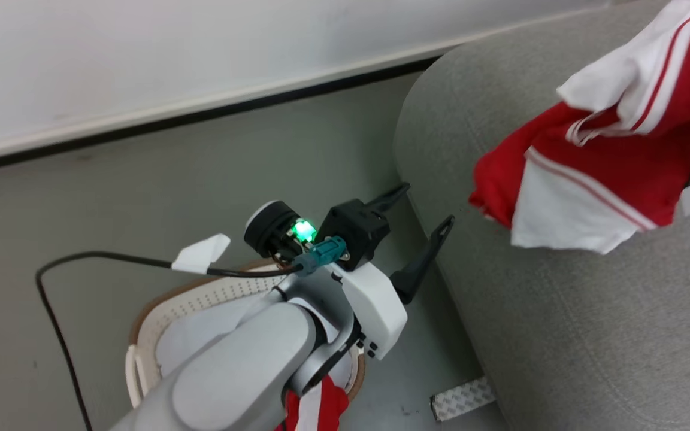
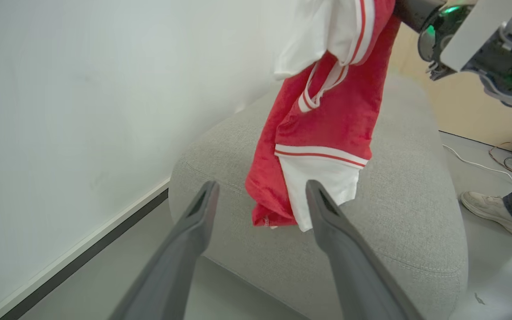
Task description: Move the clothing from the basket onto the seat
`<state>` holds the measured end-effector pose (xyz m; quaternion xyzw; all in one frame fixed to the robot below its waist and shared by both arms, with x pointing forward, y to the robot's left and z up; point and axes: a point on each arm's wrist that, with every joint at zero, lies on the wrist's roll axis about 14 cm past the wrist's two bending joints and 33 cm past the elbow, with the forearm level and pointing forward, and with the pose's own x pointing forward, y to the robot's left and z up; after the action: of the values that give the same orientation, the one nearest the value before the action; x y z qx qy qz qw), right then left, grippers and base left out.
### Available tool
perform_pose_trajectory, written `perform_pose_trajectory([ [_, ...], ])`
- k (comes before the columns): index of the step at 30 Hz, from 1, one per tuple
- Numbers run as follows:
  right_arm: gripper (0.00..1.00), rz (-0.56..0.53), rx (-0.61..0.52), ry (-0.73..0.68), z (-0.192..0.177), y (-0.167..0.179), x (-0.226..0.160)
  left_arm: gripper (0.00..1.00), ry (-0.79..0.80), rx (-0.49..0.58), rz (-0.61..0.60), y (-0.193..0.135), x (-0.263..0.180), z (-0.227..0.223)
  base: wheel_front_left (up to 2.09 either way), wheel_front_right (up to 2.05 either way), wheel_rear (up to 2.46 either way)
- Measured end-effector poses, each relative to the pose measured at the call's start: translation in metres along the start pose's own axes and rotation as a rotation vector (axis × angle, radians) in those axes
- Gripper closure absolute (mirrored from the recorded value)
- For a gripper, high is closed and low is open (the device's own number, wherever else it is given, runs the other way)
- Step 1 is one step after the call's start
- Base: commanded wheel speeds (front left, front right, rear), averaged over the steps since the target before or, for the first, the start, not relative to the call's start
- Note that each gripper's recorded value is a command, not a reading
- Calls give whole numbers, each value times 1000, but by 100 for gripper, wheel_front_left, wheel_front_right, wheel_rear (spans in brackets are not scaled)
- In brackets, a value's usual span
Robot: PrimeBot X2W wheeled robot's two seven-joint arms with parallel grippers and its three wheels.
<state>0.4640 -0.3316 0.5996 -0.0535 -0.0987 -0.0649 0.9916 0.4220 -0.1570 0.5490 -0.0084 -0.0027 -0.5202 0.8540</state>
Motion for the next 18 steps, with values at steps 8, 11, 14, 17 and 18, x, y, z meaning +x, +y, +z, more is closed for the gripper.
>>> perform_pose_trajectory([
  [8, 100, -137, -60, -51, -5, -42, 75, 0, 53, -57, 18, 44, 8, -51, 0, 0, 0],
  [11, 100, -204, -75, -88, 0, -64, 98, 0, 76, -82, 34, 59, 9, -72, 0, 0, 0],
  [14, 100, -247, -107, -58, -17, -79, 112, 0, 94, -111, 41, 69, 11, -91, 0, 0, 0],
  [17, 100, -281, -123, 53, -63, -87, 110, 0, 117, -138, 44, 74, 11, -112, 0, 0, 0],
  [18, 100, -288, -134, 90, -78, -88, 108, 0, 124, -147, 45, 76, 11, -117, 0, 0, 0],
])
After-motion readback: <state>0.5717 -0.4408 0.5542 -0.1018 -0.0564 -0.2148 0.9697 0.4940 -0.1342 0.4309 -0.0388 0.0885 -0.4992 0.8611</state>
